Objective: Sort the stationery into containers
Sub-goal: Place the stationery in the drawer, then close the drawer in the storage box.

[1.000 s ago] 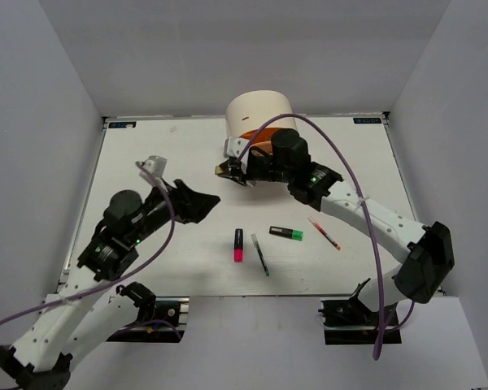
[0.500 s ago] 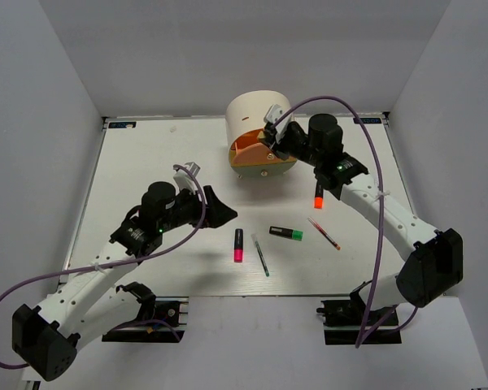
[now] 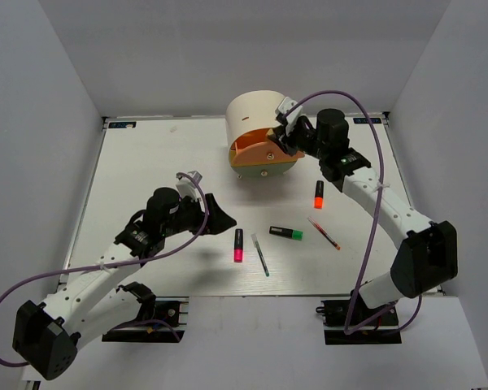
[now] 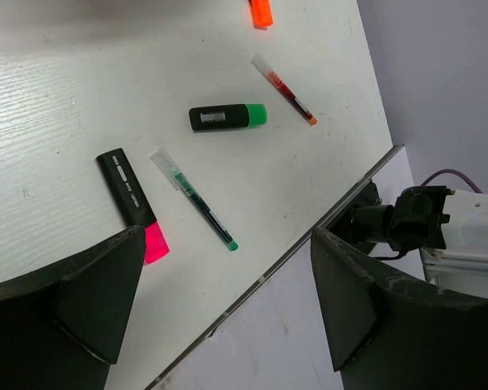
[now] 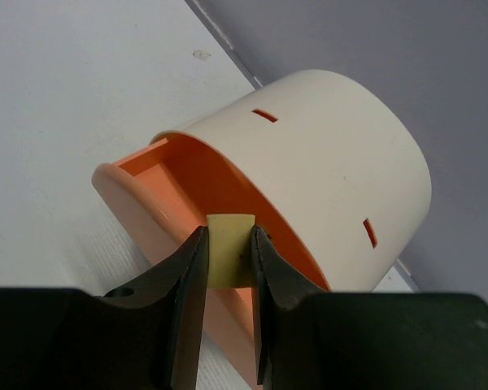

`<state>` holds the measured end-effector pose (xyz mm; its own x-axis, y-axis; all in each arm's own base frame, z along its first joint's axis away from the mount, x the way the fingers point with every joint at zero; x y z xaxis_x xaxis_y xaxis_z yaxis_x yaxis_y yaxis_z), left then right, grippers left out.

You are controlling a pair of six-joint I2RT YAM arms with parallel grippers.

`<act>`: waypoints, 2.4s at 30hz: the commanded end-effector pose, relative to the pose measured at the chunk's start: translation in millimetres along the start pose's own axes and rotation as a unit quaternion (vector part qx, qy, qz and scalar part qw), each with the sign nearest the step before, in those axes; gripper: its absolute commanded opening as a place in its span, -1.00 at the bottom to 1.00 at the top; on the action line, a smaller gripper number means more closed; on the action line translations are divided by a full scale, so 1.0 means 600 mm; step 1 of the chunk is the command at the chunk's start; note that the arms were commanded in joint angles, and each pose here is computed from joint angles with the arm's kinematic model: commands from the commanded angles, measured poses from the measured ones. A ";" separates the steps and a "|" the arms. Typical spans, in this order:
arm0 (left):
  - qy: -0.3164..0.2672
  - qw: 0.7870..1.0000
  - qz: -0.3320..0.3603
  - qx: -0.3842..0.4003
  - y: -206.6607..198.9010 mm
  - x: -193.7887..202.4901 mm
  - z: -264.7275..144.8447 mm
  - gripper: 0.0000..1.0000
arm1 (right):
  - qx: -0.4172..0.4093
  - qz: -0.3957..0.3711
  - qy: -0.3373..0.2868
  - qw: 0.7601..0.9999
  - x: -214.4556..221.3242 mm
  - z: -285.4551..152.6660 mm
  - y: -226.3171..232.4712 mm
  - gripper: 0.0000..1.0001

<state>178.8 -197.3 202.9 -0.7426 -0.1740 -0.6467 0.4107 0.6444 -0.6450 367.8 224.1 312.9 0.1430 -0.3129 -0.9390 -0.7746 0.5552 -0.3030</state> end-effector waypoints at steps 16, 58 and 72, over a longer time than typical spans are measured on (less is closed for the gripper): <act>0.008 1.000 -0.012 -0.011 0.016 0.026 -0.006 0.88 | -0.006 0.015 -0.032 0.999 -0.019 0.018 -0.019 -0.11; 0.056 0.993 -0.030 -0.099 0.072 0.047 0.047 0.86 | -0.078 -0.057 0.034 0.995 0.066 0.037 -0.026 -1.00; 0.067 0.991 -0.035 -0.113 0.081 0.045 0.065 0.86 | -0.064 -0.044 0.028 0.997 0.069 0.076 -0.053 -1.00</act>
<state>189.9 -192.6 121.5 -0.8623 -0.1187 -0.4923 0.2068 0.8049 -0.5562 417.3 224.5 245.2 0.1014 -0.4503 -0.8871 -0.8577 0.4122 -0.3072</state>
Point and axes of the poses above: each gripper's point midway between its finger pads, its own z axis out along the fingers, its own y axis along the line the jaws close on, x = y × z, the point moved 5 cm from there along -z, back along the fingers, and after that the axes turned 2 degrees about z, right-handed, at the moved point
